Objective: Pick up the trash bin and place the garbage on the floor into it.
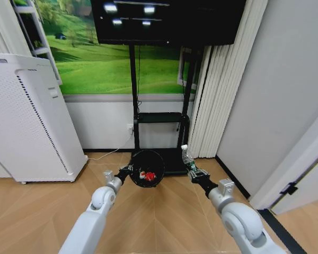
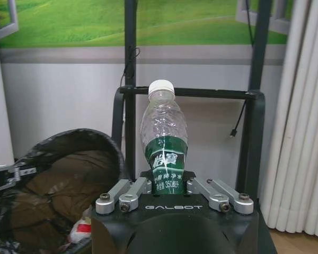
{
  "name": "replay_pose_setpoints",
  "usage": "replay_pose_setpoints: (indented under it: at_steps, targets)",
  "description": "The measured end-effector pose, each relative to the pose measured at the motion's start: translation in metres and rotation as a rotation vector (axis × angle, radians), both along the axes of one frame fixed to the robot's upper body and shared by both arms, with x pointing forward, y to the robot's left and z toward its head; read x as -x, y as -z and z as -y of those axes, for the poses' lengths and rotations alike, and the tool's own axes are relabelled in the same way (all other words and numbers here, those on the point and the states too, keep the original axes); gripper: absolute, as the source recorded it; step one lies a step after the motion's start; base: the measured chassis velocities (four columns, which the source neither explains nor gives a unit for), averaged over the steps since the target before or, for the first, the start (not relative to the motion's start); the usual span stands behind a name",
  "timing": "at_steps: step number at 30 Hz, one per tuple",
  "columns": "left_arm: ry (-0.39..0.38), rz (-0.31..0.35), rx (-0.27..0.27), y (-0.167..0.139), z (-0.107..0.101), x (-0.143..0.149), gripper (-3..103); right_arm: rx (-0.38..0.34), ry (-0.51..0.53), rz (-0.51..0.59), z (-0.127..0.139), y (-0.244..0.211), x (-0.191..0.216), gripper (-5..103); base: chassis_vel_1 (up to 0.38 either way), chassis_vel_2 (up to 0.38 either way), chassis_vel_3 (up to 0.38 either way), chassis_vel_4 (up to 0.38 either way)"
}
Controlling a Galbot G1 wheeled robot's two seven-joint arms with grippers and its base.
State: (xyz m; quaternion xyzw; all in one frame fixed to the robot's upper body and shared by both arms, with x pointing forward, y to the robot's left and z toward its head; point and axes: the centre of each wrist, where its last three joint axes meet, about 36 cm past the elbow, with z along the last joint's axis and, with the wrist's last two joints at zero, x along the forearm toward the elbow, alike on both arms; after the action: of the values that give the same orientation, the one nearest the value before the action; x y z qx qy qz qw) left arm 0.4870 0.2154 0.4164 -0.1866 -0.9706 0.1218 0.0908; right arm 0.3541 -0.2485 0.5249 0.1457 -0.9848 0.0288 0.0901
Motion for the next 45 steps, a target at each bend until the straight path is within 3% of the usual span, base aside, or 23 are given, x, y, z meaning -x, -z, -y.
replay_pose_setpoints:
  at_steps: [15, 25, 35, 37, 39, 41, 45]
  targets:
    - [0.056, -0.014, -0.007, 0.007, 0.032, 0.003, 4, 0.050, -0.142, -0.019, -0.027, 0.007, -0.010, 24, 0.000, 0.000, 0.000, 0.000]
    - [0.080, -0.018, -0.007, 0.009, 0.042, 0.006, 4, 0.073, -0.239, -0.054, -0.046, 0.032, -0.017, 24, 0.000, 0.000, 0.000, 0.000]
    - [0.092, -0.022, -0.006, 0.010, 0.049, 0.010, 4, 0.085, -0.261, -0.073, -0.059, 0.043, -0.026, 21, 0.000, 0.000, 0.000, 0.000]
    - [0.092, -0.022, -0.005, 0.010, 0.049, 0.012, 4, 0.089, -0.249, -0.077, -0.061, 0.044, -0.029, 28, 0.000, 0.000, 0.000, 0.000]
    - [0.091, -0.022, -0.005, 0.010, 0.048, 0.012, 4, 0.092, -0.243, -0.079, -0.061, 0.045, -0.030, 28, 0.000, 0.000, 0.000, 0.000]
    - [0.085, -0.017, -0.008, 0.008, 0.043, 0.014, 4, 0.101, -0.219, -0.080, -0.057, 0.048, -0.036, 40, 0.000, 0.000, 0.000, 0.000]
    - [0.079, -0.013, -0.011, 0.007, 0.038, 0.016, 4, 0.107, -0.198, -0.073, -0.052, 0.047, -0.041, 51, 0.000, 0.000, 0.000, 0.000]
